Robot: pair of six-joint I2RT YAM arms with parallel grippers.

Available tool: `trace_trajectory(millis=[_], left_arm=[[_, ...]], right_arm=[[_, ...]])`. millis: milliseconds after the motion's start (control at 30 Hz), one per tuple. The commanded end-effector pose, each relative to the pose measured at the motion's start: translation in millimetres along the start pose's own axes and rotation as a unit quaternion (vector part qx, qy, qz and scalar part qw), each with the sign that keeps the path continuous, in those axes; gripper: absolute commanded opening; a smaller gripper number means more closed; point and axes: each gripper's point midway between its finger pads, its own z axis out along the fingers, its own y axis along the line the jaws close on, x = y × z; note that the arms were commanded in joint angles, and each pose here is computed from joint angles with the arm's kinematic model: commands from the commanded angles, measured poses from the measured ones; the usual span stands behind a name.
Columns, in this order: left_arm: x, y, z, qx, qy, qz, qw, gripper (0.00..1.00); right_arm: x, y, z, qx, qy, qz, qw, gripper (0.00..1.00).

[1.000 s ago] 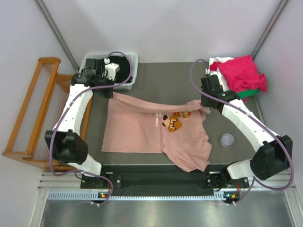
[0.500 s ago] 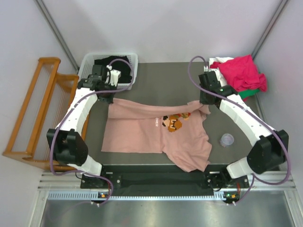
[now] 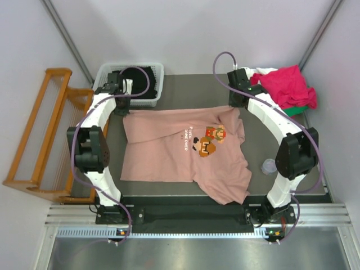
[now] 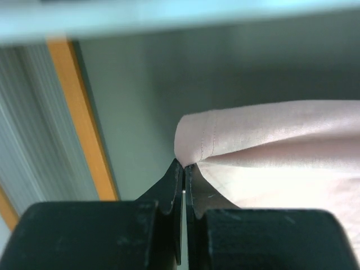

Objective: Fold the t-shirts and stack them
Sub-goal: Fold the tshirt

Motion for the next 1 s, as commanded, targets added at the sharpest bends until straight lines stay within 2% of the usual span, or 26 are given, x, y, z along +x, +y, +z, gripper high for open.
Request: trace_trajectory(millis=[0,233,367,500,700,967], left_arm=[[-56,-1,-6,0.012,-0.062,-0.010,0.998,0.00],[-94,-9,-3,0.007,-0.083,-0.003,0.997,0.00],[-104,-4,-5,-0.006,-0.093,-0.005,0.996,0.00],[-76,-10,-3,0.008,-0.062,0.008,0.998,0.00],[-34,-30,-18,0.058,-0.032,0.032,0.997,0.00],[-17,-45,-47,0.081,-0.026,0.047,0.995,0.00]], right_arm=[[-19,-11,1,0.007,-0.032,0.015,0.999,0.00],[-29,-16,12,0.008,-0.040,0.025,0.999,0.00],[-33,-20,15,0.005,-0.037,0.030,0.999,0.00],[-28,-21,5,-0.007,-0.039,0.039,0.998,0.00],[10,-23,-5,-0.016,-0.002,0.048,0.999,0.00],[47,-24,-22,-0.028,0.035,0.042,0.998,0.00]])
